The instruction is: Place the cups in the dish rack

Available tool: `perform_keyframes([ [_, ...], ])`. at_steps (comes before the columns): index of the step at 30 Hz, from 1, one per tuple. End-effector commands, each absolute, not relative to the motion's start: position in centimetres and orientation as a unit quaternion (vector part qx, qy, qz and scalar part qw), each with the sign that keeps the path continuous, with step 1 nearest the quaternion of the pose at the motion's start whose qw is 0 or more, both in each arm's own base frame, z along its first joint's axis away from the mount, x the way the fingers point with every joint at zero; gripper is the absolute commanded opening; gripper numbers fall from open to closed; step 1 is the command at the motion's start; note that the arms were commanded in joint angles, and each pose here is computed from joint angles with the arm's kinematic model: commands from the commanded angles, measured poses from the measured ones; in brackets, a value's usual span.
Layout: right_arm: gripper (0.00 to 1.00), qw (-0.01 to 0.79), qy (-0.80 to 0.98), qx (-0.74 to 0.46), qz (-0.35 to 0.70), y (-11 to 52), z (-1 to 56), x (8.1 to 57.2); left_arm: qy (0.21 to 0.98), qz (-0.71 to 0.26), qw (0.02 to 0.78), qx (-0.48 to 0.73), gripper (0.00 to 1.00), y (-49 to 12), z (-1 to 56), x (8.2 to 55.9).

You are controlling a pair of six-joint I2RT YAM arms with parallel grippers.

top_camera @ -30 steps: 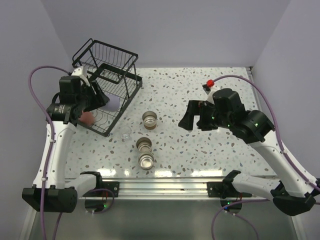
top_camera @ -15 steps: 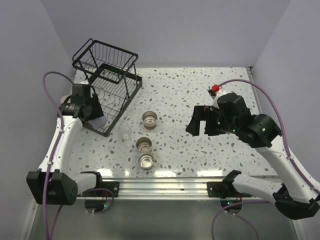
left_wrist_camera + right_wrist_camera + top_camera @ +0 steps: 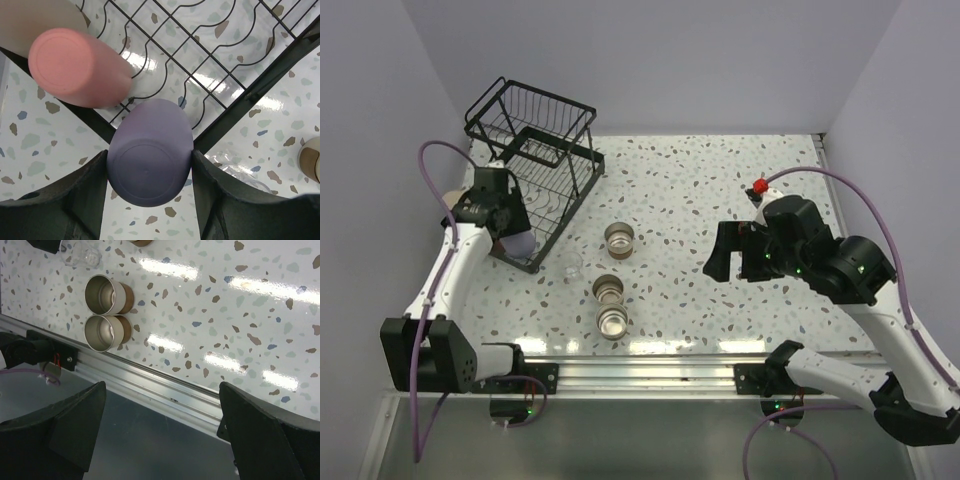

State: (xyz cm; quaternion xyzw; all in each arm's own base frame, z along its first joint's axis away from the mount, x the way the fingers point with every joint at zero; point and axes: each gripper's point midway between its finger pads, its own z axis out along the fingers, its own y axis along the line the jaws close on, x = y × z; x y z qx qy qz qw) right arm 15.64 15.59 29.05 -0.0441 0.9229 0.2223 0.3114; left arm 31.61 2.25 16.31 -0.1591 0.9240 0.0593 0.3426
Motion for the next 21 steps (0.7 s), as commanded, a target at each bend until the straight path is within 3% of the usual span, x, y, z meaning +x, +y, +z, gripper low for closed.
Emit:
perform_keyframes([
  [1,0.98,0.326,0.921,-0.041,0.21,14.5,29.9,15.4,0.917,0.04,0.363,-0.158,0.0,1.7,17.4,33.3],
  [4,0.98,0.323,0.923,-0.041,0.205,14.3,29.6,15.3,0.914,0.033,0.371,-0.157,0.0,1.5,18.4,34.0],
  [10,0.98,0.325,0.924,-0.041,0.199,14.1,29.5,15.3,0.931,0.052,0.328,-0.154,0.0,1.8,15.0,32.6],
  [21,0.98,0.326,0.924,-0.049,0.195,14.2,29.5,15.6,0.933,0.047,0.315,-0.165,0.0,1.7,12.0,30.9],
])
